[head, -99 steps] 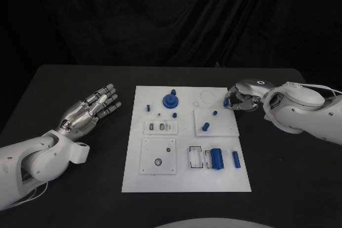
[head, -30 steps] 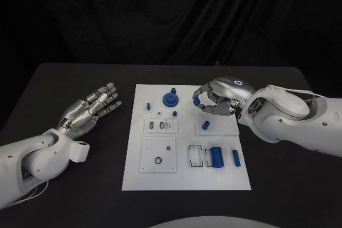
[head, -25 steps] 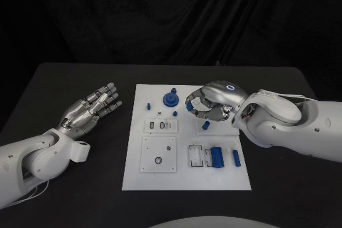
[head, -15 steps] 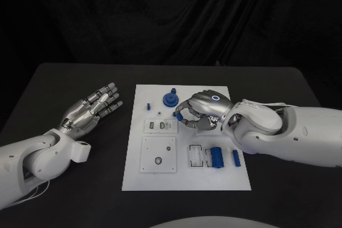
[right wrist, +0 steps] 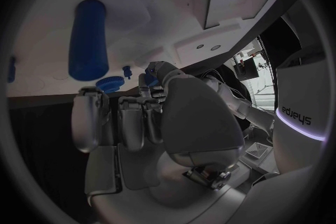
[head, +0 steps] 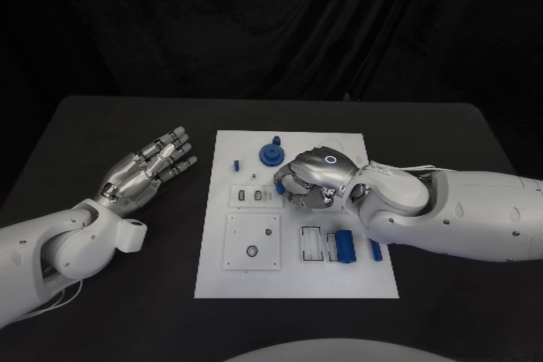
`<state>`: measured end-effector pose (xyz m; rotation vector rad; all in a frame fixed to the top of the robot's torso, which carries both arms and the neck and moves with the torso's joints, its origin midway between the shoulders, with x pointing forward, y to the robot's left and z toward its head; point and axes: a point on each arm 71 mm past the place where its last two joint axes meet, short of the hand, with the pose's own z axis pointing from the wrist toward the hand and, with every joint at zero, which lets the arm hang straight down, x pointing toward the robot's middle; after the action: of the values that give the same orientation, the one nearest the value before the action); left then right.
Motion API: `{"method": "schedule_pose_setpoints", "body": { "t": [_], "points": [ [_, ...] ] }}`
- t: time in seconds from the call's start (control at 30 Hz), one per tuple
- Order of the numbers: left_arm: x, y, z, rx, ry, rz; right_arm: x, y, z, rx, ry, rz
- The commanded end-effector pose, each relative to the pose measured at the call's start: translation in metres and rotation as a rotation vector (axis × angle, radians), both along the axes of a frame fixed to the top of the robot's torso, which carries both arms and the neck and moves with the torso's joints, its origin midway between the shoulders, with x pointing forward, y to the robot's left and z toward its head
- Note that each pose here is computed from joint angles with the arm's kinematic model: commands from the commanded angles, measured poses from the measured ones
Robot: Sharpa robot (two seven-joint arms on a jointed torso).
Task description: Assemble the parts on the task board
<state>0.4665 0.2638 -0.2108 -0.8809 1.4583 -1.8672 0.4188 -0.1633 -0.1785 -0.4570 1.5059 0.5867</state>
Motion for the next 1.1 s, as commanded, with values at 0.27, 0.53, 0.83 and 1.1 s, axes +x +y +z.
{"method": "schedule_pose_setpoints", "body": {
  "t": [0.27,0.53,0.83,1.1],
  "points": [
    [-0.0014,0.0001,0.0051,-0.053,-0.057,0.0,0.0021,0.0042,-0.0076,-0.032,0.014,-0.025],
    [-0.0013,0.0001,0.005,-0.052,-0.056,-0.001,0.0028,0.0061,-0.009,-0.038,0.019,-0.023],
    [-0.0005,0.0004,0.0045,-0.051,-0.055,-0.001,0.0031,0.007,-0.0104,-0.052,0.029,-0.021],
    [-0.0001,0.0008,0.004,-0.051,-0.054,-0.001,0.0031,0.0072,-0.012,-0.071,0.042,-0.02]
  ]
}}
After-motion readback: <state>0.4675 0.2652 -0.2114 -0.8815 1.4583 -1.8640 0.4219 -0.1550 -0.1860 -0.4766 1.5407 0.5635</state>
